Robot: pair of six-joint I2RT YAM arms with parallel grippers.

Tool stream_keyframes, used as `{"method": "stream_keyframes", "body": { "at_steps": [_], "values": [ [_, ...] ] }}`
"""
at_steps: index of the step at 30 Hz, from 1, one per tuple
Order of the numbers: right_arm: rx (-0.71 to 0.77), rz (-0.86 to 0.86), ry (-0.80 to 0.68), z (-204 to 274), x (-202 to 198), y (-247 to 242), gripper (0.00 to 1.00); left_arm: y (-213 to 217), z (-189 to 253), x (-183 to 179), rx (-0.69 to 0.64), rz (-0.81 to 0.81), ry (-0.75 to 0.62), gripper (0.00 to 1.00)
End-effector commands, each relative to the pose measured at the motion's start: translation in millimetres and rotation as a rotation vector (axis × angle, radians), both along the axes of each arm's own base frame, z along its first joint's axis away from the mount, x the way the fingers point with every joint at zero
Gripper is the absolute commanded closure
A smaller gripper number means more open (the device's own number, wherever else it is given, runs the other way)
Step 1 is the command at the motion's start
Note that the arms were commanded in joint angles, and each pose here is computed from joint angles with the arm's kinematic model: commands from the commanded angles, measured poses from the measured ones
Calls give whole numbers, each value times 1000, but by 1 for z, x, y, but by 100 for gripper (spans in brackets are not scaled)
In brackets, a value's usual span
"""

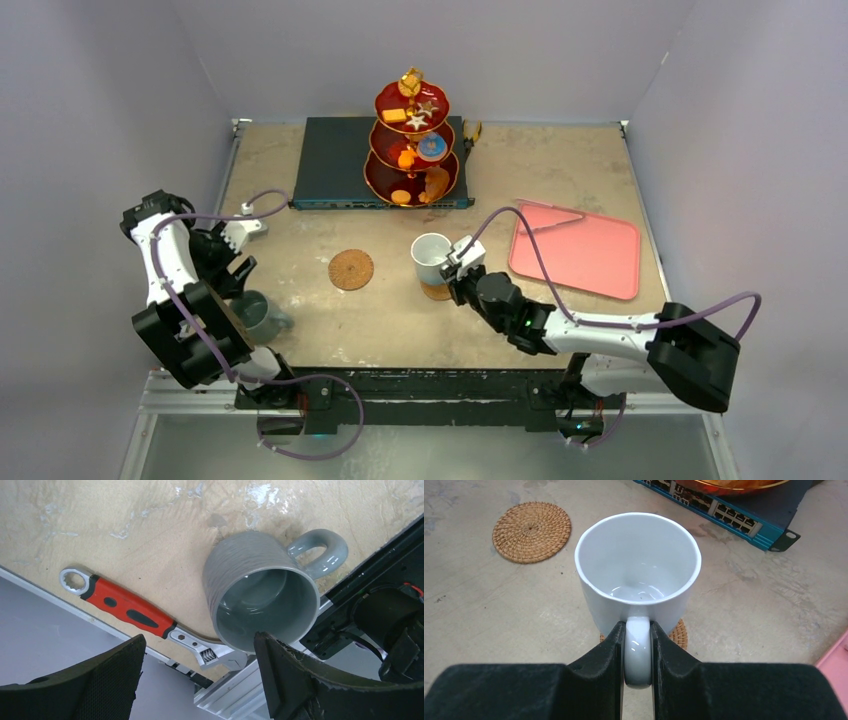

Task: Serve the afternoon tea

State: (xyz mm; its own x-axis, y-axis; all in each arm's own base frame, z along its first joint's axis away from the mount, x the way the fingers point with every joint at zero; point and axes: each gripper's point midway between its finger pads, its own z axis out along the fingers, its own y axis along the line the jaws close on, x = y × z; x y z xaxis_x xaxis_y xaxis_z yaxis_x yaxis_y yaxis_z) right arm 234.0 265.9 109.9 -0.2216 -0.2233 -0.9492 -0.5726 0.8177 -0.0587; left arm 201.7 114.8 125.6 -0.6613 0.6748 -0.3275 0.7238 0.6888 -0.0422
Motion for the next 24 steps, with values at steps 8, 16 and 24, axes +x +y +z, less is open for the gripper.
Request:
{"method": "stream_keyframes", "body": {
  "at_steps": [8,16,24],
  "values": [
    [213,-78,-69,41,4,-7,100,-9,5,-15,-27,-92,23,20],
    [229,-60,-54,35,1,-3,100,-9,5,-16,-20,-94,21,20],
    [228,-54,-30,21,-2,-3,100,-8,5,-20,-9,-109,37,20]
  ]
}}
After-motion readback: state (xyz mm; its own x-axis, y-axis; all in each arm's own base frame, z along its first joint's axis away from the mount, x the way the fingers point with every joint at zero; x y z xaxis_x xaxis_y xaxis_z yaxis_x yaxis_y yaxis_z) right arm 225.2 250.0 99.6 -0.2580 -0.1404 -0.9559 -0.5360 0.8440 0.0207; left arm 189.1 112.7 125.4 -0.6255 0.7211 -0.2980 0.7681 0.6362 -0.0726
